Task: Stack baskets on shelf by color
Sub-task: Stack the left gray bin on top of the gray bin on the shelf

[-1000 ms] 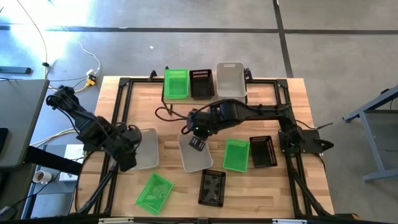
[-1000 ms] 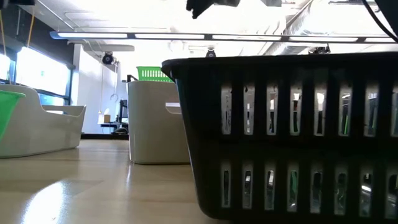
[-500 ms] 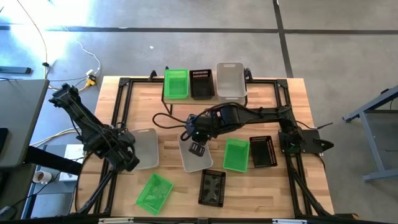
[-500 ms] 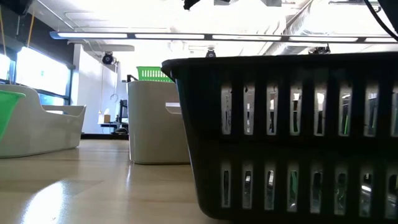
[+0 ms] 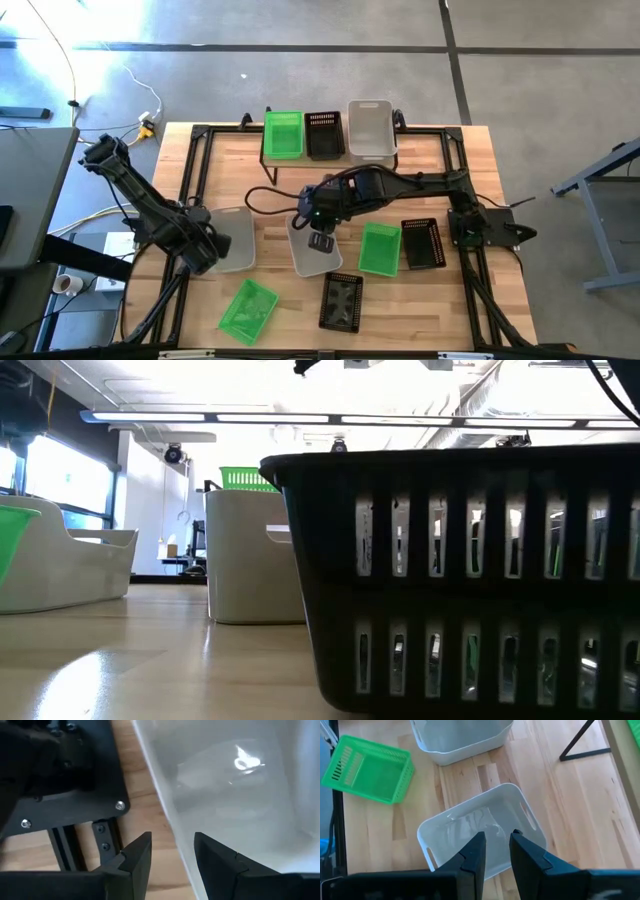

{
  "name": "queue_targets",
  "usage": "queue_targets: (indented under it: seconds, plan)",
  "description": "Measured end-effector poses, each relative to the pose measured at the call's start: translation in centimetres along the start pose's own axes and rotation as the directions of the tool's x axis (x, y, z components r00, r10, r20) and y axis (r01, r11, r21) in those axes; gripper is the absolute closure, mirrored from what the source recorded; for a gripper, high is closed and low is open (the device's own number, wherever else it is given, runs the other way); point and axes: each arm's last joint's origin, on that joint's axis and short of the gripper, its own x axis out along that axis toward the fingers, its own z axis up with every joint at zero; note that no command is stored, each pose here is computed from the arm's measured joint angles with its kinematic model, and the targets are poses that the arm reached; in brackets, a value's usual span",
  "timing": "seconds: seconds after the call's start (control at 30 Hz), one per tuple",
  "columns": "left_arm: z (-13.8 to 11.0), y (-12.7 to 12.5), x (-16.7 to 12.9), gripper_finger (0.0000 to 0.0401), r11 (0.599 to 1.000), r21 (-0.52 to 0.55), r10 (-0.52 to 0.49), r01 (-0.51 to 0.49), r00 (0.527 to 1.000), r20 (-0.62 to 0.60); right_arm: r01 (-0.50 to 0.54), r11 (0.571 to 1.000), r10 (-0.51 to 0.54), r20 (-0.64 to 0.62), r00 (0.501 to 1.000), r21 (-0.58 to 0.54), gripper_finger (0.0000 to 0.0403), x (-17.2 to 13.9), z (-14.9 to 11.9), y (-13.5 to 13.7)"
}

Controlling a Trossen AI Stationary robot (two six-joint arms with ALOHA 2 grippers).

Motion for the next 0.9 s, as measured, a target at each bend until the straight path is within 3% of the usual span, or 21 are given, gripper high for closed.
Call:
queue_targets:
  seconds: [0.33,0.63,0.9]
  plan:
    - [-0.1,-0.6,0.9,0.0261,0.994,-0.104,-0.043,0.041,0.999,-0.01,0.0,1.0,0.0,0.0,1.0,-0.026,0.0327,0.0,0.0,0.0]
    - [-0.3,-2.0,2.2,0.0261,0.987,-0.152,0.053,-0.051,0.999,0.01,0.0,0.999,0.0,0.0,1.0,-0.054,0.0327,0.0,0.0,0.0]
    - [-0.7,-3.2,3.8,0.0282,0.982,-0.179,0.067,-0.067,0.998,-0.008,0.001,0.995,-0.001,-0.004,1.0,-0.103,0.0327,0.0,-0.1,0.0]
